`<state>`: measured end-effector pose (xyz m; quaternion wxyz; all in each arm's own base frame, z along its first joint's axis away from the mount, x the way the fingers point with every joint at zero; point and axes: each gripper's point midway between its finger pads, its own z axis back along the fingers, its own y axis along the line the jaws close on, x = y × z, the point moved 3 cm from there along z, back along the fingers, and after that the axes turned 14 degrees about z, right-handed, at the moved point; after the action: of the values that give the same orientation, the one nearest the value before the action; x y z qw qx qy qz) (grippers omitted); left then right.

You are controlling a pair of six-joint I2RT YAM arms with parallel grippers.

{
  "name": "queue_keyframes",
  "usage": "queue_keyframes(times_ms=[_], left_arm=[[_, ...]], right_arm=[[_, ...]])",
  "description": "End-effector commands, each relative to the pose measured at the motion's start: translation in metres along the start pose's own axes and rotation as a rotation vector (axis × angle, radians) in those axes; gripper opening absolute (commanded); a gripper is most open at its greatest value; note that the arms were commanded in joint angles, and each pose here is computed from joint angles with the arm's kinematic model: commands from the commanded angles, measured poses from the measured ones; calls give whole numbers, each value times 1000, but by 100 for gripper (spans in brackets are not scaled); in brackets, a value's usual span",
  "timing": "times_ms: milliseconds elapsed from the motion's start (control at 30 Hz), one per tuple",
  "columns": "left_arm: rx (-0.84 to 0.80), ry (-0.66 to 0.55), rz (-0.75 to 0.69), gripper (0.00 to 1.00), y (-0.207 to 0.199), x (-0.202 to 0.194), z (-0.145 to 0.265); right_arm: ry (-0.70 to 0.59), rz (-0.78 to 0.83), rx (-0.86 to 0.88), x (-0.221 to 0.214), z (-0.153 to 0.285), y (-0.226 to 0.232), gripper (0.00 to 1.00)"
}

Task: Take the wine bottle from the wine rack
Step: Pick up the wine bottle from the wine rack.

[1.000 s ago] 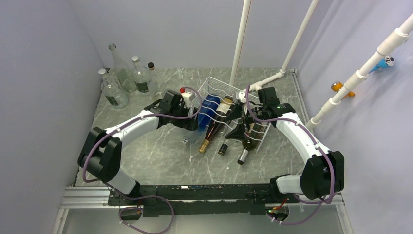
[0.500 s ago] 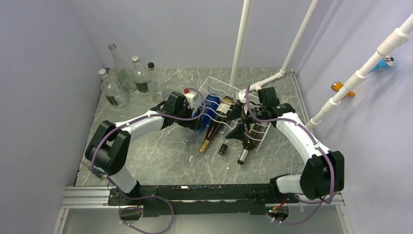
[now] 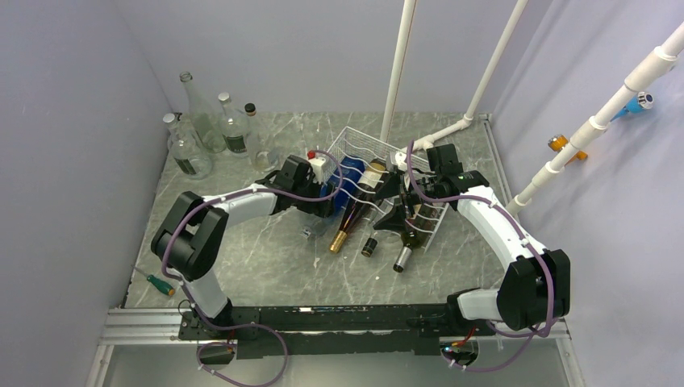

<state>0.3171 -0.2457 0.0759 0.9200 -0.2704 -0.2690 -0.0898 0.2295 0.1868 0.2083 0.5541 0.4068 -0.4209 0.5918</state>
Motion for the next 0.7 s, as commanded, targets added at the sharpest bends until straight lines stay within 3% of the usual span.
queue_keyframes(times_ms=[0, 467, 533, 567, 667], left_arm=[[-31, -25, -1, 87, -5, 3, -5], [-25, -9, -5, 72, 1, -5, -12], [-24, -14, -15, 60, 1, -5, -11], [-22, -16, -19, 45, 1, -5, -10], [-15, -26, -37, 12, 1, -3, -5]], right_arm=[[-12, 68, -14, 12, 4, -4, 100], [-9, 66, -14, 10, 4, -4, 100], [-9, 66, -13, 10, 4, -4, 100], [-9, 65, -13, 10, 4, -4, 100], [-8, 66, -13, 10, 4, -4, 100]])
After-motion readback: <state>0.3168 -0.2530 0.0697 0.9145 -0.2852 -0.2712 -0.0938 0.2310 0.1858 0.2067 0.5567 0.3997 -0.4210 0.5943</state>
